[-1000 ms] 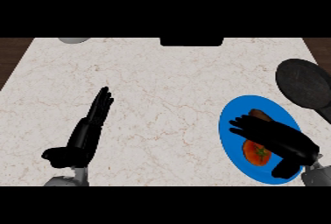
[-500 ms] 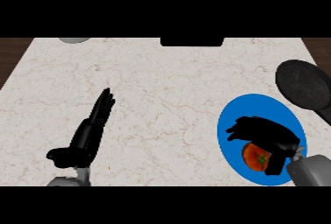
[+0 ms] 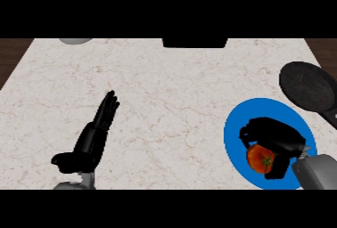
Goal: Pick the tomato from the plate and place it in the pan
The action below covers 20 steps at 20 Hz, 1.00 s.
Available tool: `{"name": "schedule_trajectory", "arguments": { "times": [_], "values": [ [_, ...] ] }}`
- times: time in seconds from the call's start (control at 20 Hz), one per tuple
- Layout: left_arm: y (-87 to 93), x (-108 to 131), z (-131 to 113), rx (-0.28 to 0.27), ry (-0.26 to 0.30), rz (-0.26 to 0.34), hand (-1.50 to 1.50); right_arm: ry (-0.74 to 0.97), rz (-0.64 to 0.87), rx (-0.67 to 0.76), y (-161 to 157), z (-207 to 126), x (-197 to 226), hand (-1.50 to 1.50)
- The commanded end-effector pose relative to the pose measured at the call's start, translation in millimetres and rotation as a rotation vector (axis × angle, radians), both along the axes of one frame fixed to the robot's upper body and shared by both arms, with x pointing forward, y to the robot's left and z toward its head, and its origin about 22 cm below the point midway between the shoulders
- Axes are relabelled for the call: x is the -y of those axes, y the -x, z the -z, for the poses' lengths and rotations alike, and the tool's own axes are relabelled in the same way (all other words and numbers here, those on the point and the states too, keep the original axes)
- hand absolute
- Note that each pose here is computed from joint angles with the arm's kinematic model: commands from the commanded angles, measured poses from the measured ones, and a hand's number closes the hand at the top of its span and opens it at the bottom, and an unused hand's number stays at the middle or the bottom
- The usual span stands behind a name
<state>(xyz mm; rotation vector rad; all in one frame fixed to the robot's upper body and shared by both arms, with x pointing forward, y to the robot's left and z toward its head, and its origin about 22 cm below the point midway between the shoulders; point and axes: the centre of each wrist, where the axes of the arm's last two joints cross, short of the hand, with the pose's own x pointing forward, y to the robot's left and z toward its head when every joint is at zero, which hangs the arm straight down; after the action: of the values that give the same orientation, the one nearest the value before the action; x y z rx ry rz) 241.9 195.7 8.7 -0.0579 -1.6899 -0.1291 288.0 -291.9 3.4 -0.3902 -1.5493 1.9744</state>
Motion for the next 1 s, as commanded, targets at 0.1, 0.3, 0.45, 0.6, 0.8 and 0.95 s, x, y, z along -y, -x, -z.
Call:
{"name": "schedule_trajectory", "arguments": {
  "times": [0.1,0.3,0.45,0.6,0.8,0.95],
  "values": [
    [-10.2,-16,3,0.025,0.006,0.001,0.0,-0.119,0.02,0.093,6,-9,0,1.5],
    [-9.2,-13,-20,0.012,0.002,-0.005,0.0,-0.257,0.044,0.207,-5,-28,7,1.5],
    [-2.0,-7,2,-0.009,0.009,-0.011,0.0,-0.309,0.351,0.207,2,-20,-5,1.5],
    [-5.8,-18,-4,0.016,0.0,-0.02,0.0,-0.3,0.74,0.165,3,-3,1,1.5],
    [1.5,-14,7,-0.007,-0.002,-0.008,0.0,-0.414,0.992,0.289,-8,-26,-40,1.5],
    [-2.1,1,-1,-0.001,-0.003,-0.004,0.0,-0.492,1.056,0.378,-17,-74,-46,1.5]
  ]
}}
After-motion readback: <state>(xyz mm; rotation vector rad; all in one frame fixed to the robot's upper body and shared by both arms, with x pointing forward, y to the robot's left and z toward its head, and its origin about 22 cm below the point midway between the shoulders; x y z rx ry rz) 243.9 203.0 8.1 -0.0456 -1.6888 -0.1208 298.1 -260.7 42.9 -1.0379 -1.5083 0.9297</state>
